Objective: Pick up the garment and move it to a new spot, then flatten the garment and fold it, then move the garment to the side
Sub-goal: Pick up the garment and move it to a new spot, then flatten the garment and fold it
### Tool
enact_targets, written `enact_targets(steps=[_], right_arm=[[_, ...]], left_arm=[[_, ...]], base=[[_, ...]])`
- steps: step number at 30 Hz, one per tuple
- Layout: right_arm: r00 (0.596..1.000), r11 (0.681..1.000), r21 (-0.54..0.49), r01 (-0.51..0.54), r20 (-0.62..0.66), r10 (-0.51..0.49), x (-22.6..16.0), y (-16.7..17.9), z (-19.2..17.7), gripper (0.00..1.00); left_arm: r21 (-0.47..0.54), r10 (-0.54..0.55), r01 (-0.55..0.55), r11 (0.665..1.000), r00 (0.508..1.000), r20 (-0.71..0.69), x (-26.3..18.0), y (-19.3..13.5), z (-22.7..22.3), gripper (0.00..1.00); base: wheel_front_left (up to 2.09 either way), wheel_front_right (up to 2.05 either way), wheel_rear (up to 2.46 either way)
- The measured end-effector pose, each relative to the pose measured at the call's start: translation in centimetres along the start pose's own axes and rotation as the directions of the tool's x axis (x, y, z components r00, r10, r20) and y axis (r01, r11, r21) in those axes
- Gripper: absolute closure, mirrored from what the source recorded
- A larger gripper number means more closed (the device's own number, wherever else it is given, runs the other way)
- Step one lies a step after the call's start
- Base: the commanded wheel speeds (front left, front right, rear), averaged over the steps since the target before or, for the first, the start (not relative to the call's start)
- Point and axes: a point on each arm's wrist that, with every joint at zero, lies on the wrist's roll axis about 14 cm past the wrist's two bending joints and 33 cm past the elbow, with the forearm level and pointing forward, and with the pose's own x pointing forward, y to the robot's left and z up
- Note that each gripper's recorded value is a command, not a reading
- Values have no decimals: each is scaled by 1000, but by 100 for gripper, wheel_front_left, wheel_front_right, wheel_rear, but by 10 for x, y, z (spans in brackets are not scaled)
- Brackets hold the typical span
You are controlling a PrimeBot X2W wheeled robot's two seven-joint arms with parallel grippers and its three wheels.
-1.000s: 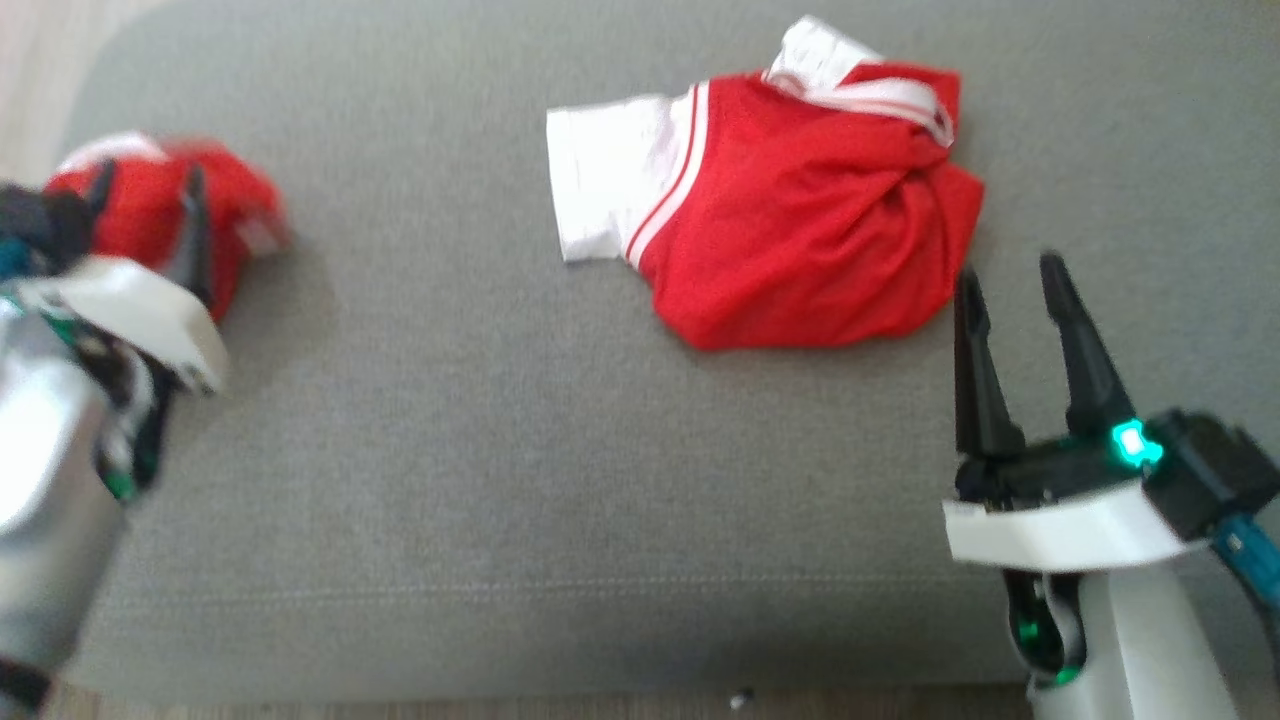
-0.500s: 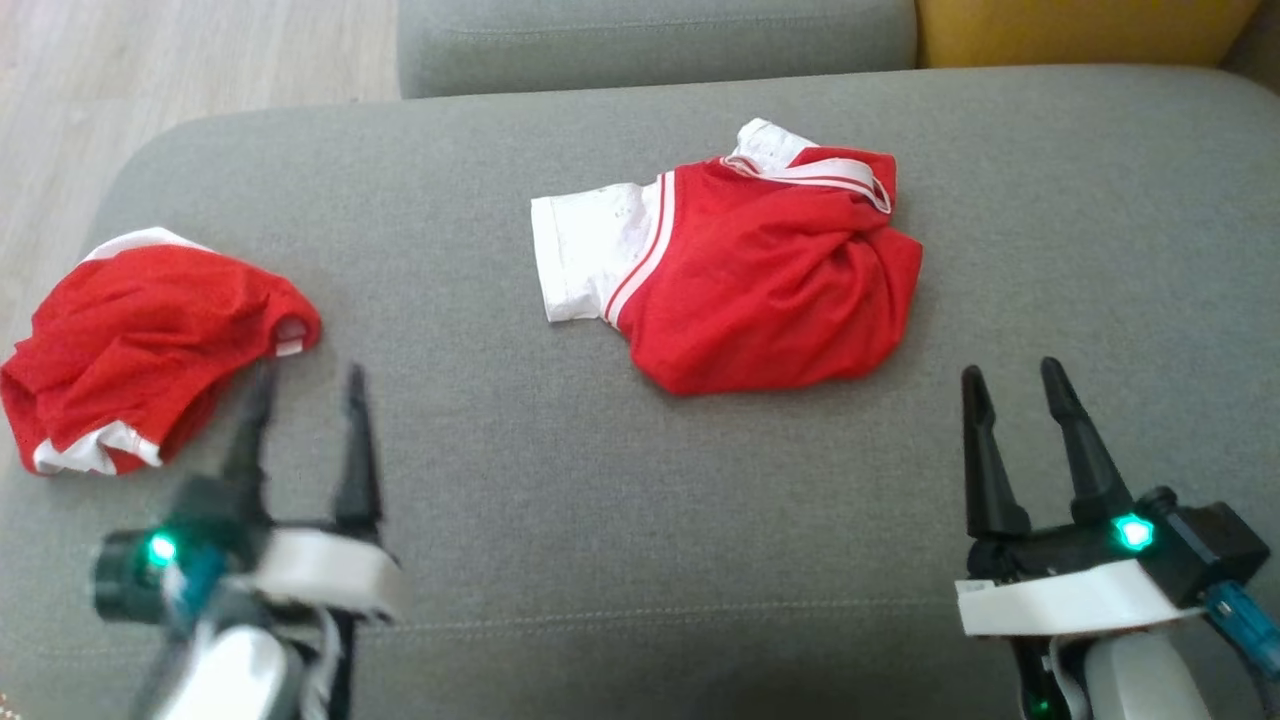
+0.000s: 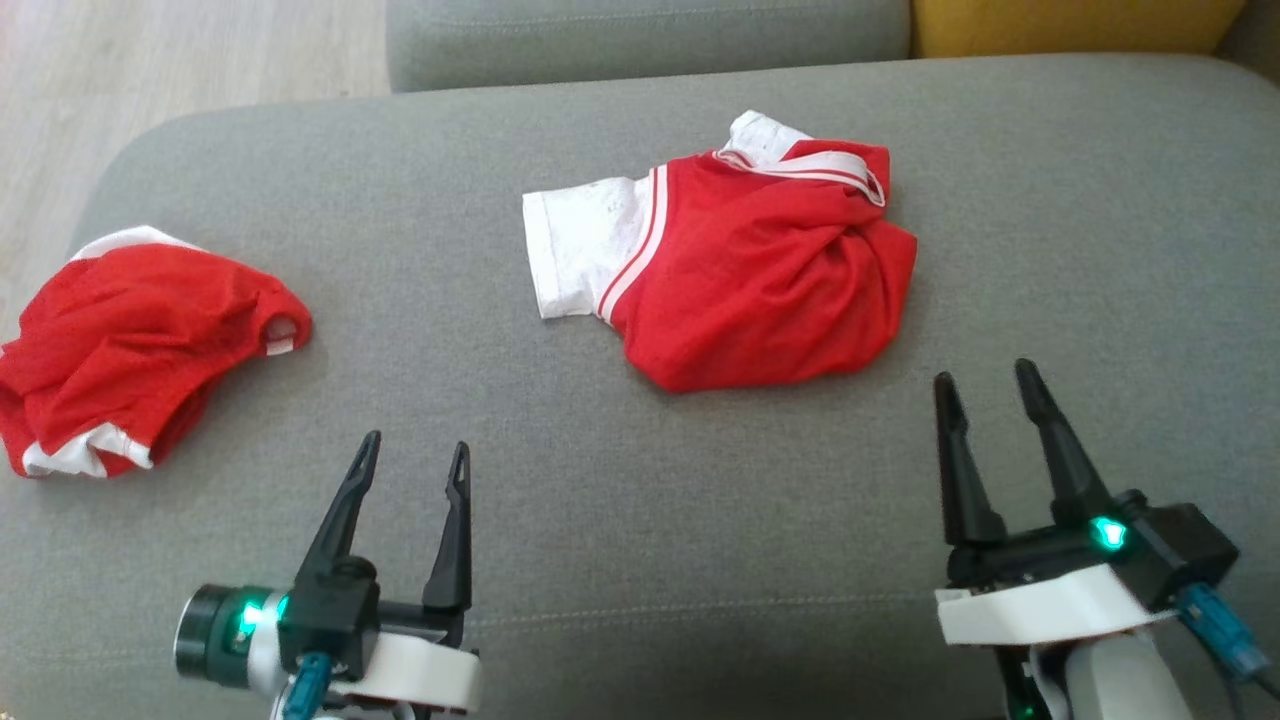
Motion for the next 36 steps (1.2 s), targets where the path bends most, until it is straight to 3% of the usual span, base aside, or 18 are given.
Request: enact_targets(steps=[36], right_arm=[[999,999,-4,-33,-20,32,2,10,-7,0]], left_arm=[[43,-49,51,998,997,-55,-5,-8,-19,0]], base=[[0,0,0]])
